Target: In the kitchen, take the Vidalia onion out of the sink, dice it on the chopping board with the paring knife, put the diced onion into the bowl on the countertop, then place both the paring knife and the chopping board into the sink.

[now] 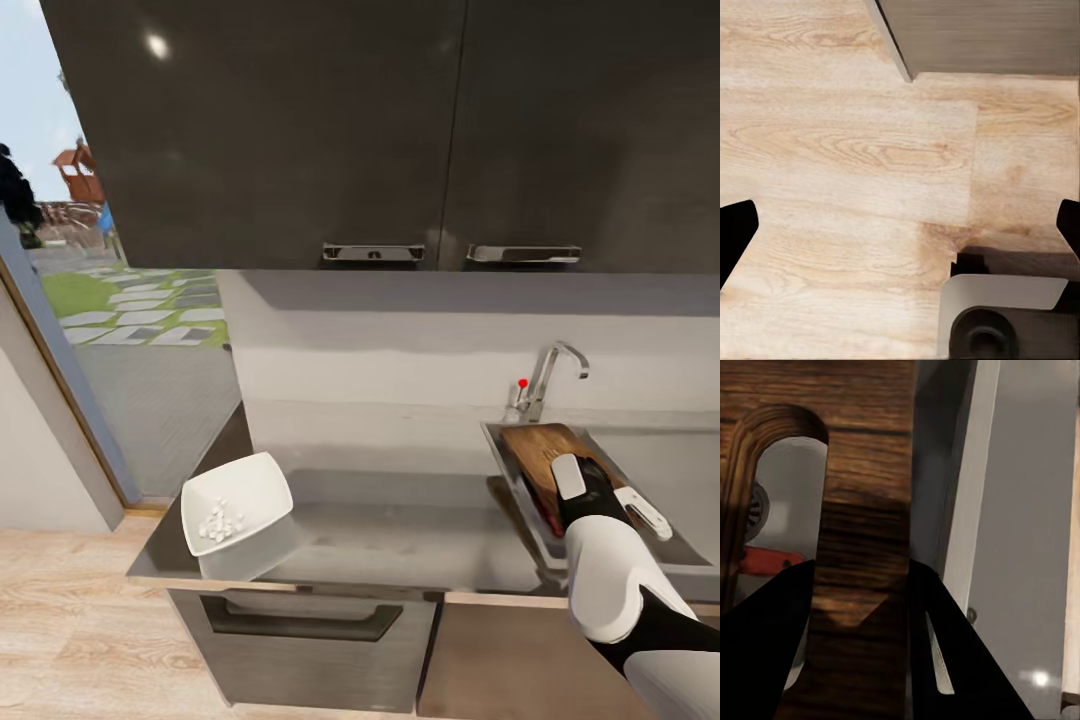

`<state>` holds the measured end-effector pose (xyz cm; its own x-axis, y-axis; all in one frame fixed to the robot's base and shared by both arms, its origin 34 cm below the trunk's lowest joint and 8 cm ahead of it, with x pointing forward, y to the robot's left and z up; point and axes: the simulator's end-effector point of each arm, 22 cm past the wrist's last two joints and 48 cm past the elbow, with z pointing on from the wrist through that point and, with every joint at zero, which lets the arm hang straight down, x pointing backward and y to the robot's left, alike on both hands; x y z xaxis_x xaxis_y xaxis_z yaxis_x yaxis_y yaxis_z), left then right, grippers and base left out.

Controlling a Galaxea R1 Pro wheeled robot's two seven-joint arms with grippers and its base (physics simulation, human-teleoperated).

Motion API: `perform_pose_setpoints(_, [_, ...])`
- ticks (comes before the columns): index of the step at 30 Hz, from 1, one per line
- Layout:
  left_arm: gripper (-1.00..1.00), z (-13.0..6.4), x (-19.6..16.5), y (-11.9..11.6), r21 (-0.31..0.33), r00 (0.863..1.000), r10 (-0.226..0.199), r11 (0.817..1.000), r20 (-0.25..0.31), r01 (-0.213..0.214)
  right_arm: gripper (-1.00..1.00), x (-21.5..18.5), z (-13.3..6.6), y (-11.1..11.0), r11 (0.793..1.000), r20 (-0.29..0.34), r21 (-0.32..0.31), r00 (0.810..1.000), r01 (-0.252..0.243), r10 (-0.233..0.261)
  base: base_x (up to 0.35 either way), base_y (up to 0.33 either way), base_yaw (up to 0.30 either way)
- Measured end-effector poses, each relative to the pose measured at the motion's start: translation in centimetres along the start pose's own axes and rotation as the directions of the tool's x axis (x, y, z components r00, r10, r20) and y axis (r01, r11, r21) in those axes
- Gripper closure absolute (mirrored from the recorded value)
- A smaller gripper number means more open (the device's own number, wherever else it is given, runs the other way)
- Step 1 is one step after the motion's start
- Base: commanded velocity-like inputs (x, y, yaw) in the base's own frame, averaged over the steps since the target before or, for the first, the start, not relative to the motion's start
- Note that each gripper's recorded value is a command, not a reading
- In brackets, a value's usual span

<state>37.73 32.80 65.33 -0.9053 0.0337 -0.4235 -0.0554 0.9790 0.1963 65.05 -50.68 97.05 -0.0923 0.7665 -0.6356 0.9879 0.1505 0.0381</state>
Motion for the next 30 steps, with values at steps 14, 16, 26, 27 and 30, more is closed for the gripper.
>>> perform_pose_setpoints(14, [-1.0, -0.9, 6.9, 0.5, 0.053, 0.976, 0.034, 0.998, -0.216, -0.023, 1.0, -0.6, 0.4, -0.5, 1.0, 0.006, 0.009, 1.0, -0.012, 0.012, 0.036, 0.0, 0.0])
perform_pose_setpoints(16, [-1.0, -0.9, 7.1, 0.6, 0.053, 0.974, 0.036, 0.998, -0.224, -0.025, 1.0, -0.5, 0.4, -0.5, 1.0, 0.002, 0.011, 1.0, -0.014, 0.014, 0.199, 0.0, 0.0])
perform_pose_setpoints(26, [-1.0, -0.9, 7.8, 0.6, 0.053, 0.969, 0.039, 0.998, -0.244, -0.027, 1.0, 0.7, 1.6, -1.4, 0.999, -0.023, 0.037, 1.0, -0.017, 0.018, 0.13, 0.0, 0.0])
perform_pose_setpoints(27, [-1.0, -0.9, 7.9, 0.6, 0.053, 0.969, 0.039, 0.998, -0.245, -0.027, 1.0, 1.0, 1.9, -1.8, 0.999, -0.036, 0.044, 0.999, -0.028, 0.029, 0.006, 0.0, 0.0])
perform_pose_setpoints(30, [-1.0, -0.9, 8.1, 0.6, 0.053, 0.968, 0.04, 0.998, -0.248, -0.027, 1.0, 1.9, 2.8, -2.9, 0.996, -0.077, 0.068, 0.995, -0.064, 0.07, 0.003, 0.0, 0.0])
